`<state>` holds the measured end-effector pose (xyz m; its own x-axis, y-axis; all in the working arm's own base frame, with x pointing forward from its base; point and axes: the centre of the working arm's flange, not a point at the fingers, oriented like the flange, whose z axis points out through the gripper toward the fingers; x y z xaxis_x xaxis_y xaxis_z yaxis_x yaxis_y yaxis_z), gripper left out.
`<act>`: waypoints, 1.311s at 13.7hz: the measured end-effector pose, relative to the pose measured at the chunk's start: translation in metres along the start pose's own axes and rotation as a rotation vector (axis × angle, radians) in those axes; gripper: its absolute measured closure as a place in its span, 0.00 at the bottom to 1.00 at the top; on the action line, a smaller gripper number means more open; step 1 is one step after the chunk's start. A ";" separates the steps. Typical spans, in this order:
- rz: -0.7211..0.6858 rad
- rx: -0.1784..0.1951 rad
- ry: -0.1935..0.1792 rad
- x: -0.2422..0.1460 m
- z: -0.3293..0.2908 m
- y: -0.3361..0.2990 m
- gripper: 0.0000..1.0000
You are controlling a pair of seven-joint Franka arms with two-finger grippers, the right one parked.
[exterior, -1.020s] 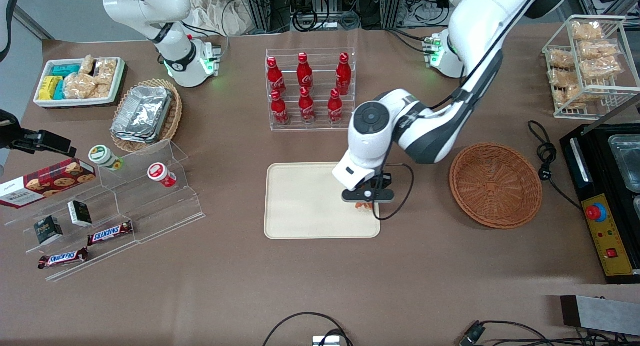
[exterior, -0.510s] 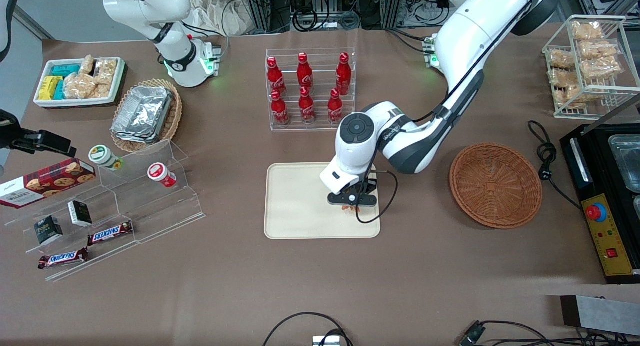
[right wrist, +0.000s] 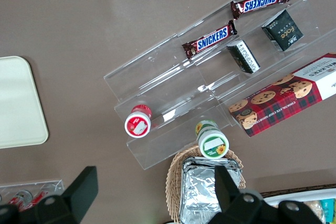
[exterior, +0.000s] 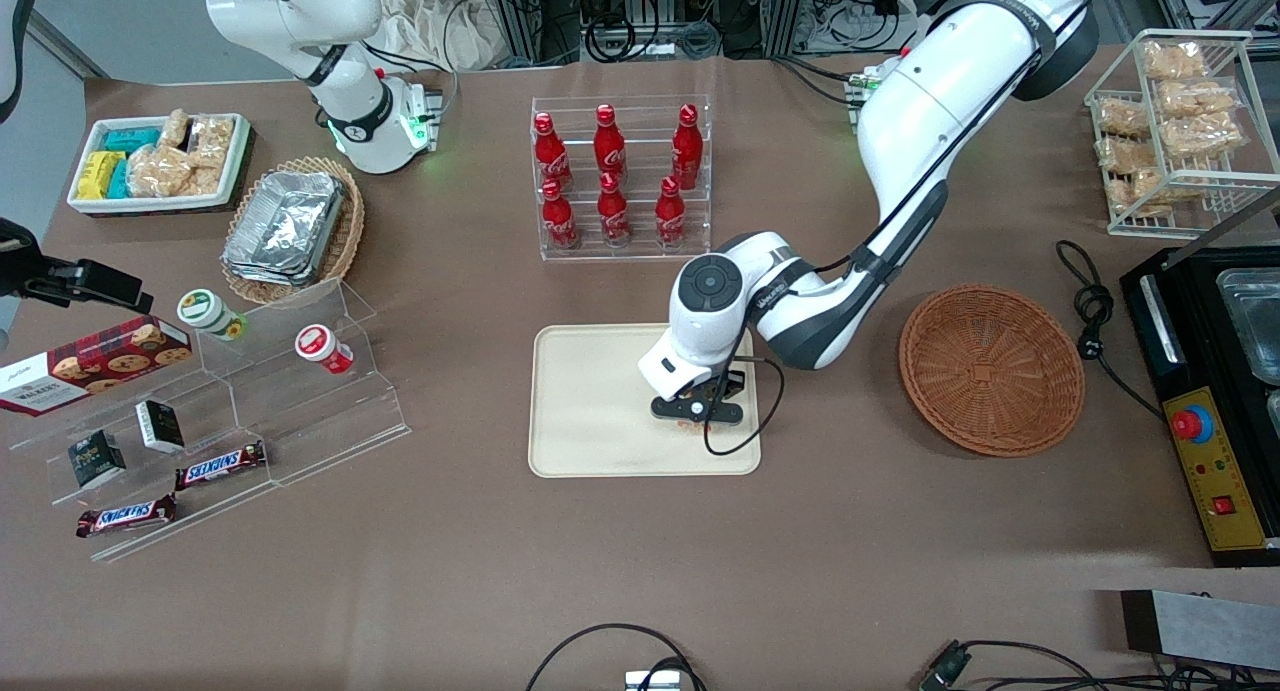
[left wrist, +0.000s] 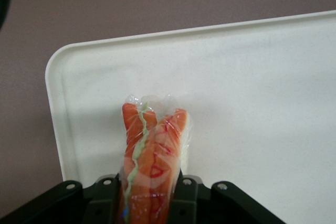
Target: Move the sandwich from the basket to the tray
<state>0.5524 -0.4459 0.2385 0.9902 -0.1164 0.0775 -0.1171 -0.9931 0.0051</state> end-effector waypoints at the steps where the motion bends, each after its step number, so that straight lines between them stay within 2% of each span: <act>1: 0.000 0.000 0.000 0.000 0.000 0.000 0.70; 12: 0.013 0.020 -0.015 -0.004 0.022 -0.001 0.51; 14: -0.005 0.021 -0.016 -0.004 0.023 -0.002 0.37; 17: -0.014 0.021 -0.015 -0.004 0.023 -0.002 0.07; 18: -0.015 0.020 -0.014 -0.003 0.022 -0.002 0.00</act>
<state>0.5511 -0.4441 0.2160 0.9928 -0.1012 0.0634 -0.1005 -0.9948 -0.0140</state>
